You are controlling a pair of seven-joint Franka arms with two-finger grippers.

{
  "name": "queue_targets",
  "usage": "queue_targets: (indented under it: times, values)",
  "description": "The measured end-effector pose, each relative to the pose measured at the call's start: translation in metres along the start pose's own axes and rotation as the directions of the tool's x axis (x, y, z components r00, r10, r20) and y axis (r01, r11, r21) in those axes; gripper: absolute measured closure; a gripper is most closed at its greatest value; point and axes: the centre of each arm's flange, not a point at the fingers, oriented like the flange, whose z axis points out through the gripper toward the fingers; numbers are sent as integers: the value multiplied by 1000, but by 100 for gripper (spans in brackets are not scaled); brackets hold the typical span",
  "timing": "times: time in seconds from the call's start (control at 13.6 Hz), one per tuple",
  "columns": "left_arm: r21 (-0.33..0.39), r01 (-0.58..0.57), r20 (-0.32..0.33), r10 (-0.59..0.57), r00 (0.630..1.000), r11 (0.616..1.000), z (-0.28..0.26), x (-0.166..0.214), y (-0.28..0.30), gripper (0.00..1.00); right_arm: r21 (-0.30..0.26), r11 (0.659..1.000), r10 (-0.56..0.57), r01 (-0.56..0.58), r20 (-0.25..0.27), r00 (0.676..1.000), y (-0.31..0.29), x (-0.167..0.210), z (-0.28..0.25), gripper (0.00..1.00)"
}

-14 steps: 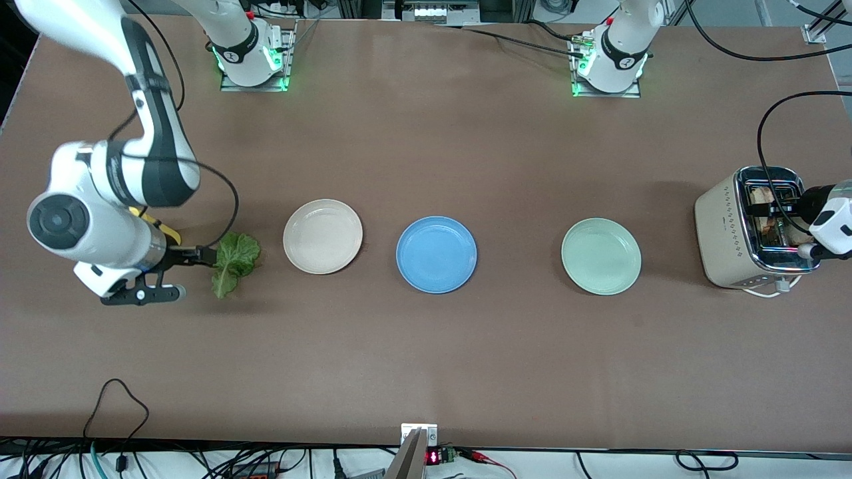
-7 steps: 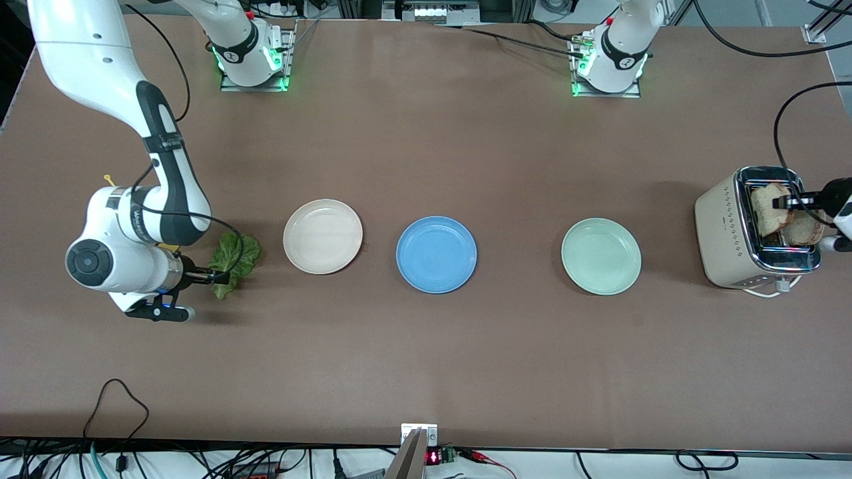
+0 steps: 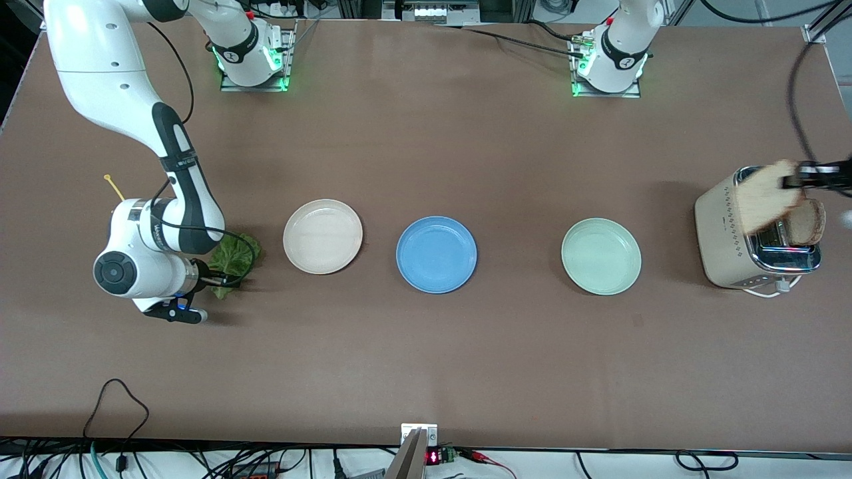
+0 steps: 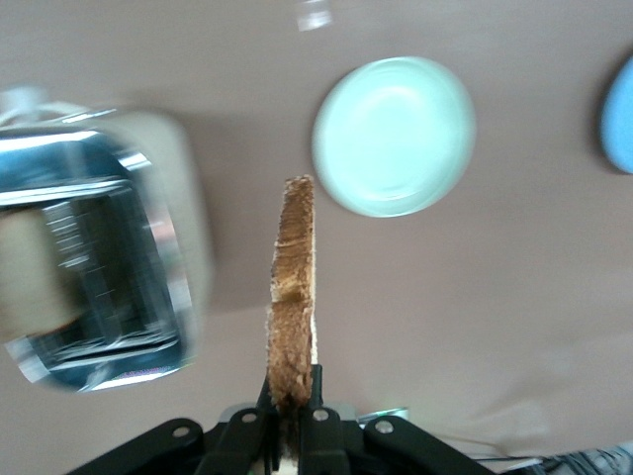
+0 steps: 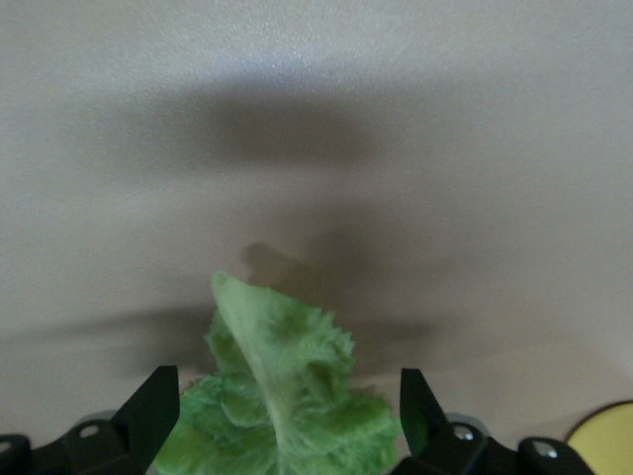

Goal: Make sandwich in blue plate with both arms
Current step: 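Carry the toast toward the blue plate while the right gripper lifts lettuce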

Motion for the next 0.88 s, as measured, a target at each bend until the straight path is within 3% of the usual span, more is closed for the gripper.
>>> queue_targets:
  times: [0.29,0.59,0.66,0.88]
  values:
    - [-234,-4,3,5,1000,972,51,47,125,91,-2,1000,-2,2,7,1000,-1,0,6,48]
    - [-283,-8,-21,2,1000,959,144,86,264,91,0,1000,-22,22,-2,1000,-4,2,2,88]
    - [-289,-3,-24,-4,1000,957,167,92,293,91,1,1000,-24,24,-4,1000,-4,2,0,94]
    - [-308,13,-43,-27,999,951,217,106,349,91,2,1000,-30,30,-1,1000,-8,1,-9,94]
